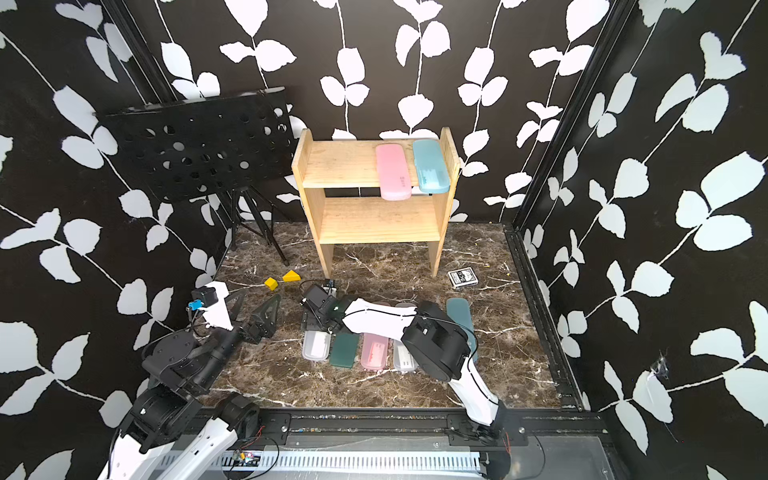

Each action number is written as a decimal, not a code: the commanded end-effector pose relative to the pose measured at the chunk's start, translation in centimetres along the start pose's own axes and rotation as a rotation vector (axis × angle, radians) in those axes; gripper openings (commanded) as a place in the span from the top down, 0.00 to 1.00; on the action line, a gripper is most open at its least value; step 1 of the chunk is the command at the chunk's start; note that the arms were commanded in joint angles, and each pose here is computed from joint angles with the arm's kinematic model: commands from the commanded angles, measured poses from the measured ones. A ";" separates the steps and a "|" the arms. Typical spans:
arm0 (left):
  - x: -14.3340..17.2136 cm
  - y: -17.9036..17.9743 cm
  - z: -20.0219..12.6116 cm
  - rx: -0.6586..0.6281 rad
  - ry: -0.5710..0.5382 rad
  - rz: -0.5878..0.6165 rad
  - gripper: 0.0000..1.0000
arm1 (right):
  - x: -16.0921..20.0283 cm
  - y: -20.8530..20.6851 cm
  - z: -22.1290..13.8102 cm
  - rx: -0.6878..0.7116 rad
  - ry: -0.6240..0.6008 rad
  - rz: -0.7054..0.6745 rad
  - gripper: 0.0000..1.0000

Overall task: Remove the pencil cases from the shelf
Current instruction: Place the pencil case at the center of the board, then pick up the pencil case from the shelf.

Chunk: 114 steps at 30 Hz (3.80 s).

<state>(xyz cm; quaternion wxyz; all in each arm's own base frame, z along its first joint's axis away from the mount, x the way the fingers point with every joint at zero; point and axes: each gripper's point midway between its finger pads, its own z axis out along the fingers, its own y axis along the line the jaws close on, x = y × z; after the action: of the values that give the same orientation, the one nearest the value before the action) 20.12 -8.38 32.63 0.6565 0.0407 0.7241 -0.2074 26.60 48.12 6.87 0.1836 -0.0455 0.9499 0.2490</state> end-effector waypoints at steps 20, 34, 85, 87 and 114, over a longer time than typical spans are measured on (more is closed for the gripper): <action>-1.4 -0.4 -0.2 0.007 -0.020 -0.045 0.01 | -4.1 1.5 -5.6 0.003 -0.164 -0.083 0.02; -4.2 -7.8 5.2 0.335 0.062 -0.401 0.01 | -9.1 -7.1 -24.6 0.086 -0.475 -0.082 0.01; -10.3 -23.0 27.7 0.510 0.159 -0.647 0.59 | -6.8 -21.5 -32.1 0.228 -0.507 0.128 0.01; -10.0 -22.8 27.6 0.503 0.157 -0.645 0.69 | -6.8 -21.5 -32.1 0.226 -0.506 0.126 0.01; -1.3 -13.5 8.7 0.512 0.041 -0.082 1.00 | -11.0 5.2 -39.0 -0.411 -0.649 -0.324 0.01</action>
<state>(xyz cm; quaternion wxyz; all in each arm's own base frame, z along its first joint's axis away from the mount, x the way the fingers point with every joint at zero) 25.01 -24.56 36.25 0.5804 0.1679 0.6761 -0.4217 23.49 31.22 41.21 0.4745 -0.1298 0.7939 0.3574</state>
